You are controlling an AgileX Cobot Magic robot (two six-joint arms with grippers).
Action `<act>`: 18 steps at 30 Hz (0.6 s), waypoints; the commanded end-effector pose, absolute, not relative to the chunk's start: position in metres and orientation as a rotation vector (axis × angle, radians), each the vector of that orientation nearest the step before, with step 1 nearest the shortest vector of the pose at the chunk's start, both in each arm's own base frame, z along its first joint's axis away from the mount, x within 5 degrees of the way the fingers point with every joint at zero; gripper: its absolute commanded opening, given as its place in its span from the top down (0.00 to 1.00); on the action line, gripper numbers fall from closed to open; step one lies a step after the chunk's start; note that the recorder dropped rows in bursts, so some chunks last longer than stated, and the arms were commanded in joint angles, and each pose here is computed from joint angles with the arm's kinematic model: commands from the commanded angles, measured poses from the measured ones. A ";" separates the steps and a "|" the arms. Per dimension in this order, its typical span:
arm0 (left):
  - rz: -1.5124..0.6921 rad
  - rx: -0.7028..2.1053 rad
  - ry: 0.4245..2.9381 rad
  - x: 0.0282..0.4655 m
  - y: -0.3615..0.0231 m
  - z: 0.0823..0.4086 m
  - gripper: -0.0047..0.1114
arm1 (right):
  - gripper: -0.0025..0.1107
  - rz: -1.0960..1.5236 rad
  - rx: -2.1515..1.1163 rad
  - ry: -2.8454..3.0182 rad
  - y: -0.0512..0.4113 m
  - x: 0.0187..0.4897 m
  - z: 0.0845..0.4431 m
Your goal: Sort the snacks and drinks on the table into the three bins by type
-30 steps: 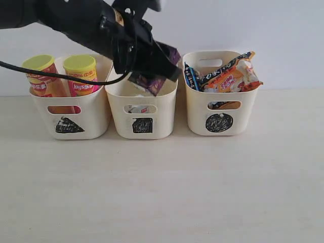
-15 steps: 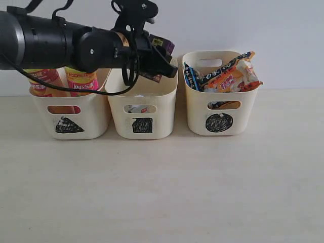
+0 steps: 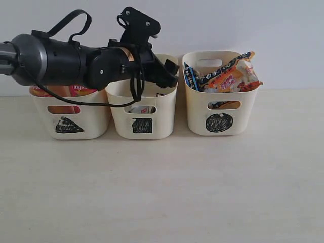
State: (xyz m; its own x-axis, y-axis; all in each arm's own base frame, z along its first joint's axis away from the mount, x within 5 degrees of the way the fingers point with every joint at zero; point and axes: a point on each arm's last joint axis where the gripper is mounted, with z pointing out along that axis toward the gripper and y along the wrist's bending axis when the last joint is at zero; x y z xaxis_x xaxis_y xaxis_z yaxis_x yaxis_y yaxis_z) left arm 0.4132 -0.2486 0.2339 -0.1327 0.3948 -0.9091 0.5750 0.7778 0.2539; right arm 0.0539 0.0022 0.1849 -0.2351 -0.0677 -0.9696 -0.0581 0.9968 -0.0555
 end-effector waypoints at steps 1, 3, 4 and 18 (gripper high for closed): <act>-0.180 0.754 1.731 0.416 -0.249 0.236 0.28 | 0.98 -0.016 -0.092 1.804 0.002 0.054 0.184; -0.180 0.753 1.727 0.416 -0.249 0.236 0.28 | 0.98 -0.016 -0.092 1.804 0.002 0.054 0.184; -0.181 0.752 1.725 0.416 -0.249 0.237 0.28 | 0.98 -0.016 -0.092 1.804 0.002 0.054 0.184; -0.114 0.889 1.924 0.379 -0.225 0.291 0.86 | 0.98 -0.012 -0.088 1.804 0.002 0.054 0.184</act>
